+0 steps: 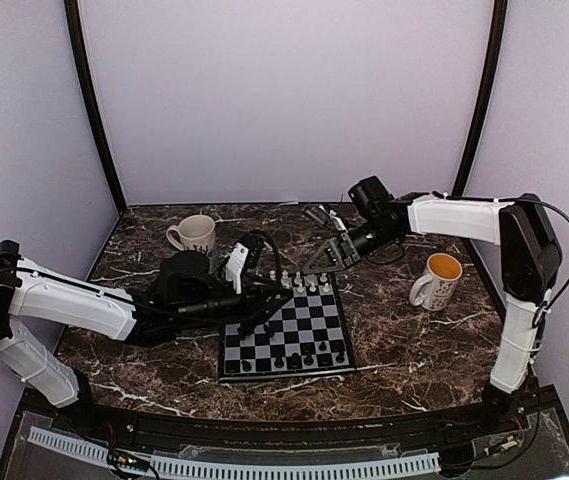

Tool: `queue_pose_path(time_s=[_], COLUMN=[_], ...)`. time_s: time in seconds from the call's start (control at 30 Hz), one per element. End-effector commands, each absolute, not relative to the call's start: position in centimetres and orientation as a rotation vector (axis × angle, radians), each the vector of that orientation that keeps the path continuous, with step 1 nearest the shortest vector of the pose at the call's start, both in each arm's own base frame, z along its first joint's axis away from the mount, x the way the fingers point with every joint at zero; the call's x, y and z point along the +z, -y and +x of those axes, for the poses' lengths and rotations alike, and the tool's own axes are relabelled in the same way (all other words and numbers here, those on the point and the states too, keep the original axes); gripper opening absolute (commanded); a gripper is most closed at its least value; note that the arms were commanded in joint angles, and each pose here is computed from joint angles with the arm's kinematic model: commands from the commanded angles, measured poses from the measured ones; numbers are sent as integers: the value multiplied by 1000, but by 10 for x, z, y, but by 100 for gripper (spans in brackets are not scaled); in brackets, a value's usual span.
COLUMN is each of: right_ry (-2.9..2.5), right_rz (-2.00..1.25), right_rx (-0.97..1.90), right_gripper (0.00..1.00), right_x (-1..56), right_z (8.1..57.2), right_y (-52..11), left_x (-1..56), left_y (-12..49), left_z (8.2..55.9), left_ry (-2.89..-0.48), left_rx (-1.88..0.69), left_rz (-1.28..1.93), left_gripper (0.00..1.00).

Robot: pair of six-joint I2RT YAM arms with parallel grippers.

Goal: Set up the chess pieces on the board
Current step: Pass from the right arm to the left

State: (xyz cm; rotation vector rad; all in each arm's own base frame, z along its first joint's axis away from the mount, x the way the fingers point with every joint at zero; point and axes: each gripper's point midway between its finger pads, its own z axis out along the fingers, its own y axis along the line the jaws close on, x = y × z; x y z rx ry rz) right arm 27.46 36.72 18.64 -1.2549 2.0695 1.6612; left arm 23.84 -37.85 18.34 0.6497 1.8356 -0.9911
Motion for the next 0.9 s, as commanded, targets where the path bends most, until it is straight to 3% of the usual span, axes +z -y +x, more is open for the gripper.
queue_pose_path(time_s=[0.0, 0.4, 0.87], right_ry=[-1941, -1947, -1951], right_rz=[-1172, -1128, -1117], right_rx=[1972, 2053, 2109], right_gripper=[10, 11, 11], right_x=[228, 234, 234], right_z=[255, 246, 244], right_y=[-370, -366, -366], left_x=[211, 226, 242], left_y=[394, 408, 423], left_z=[241, 245, 251], left_ry=[-1594, -1471, -1407], left_rx=[-908, -827, -812], left_rz=[751, 793, 820], left_gripper=[39, 39, 28])
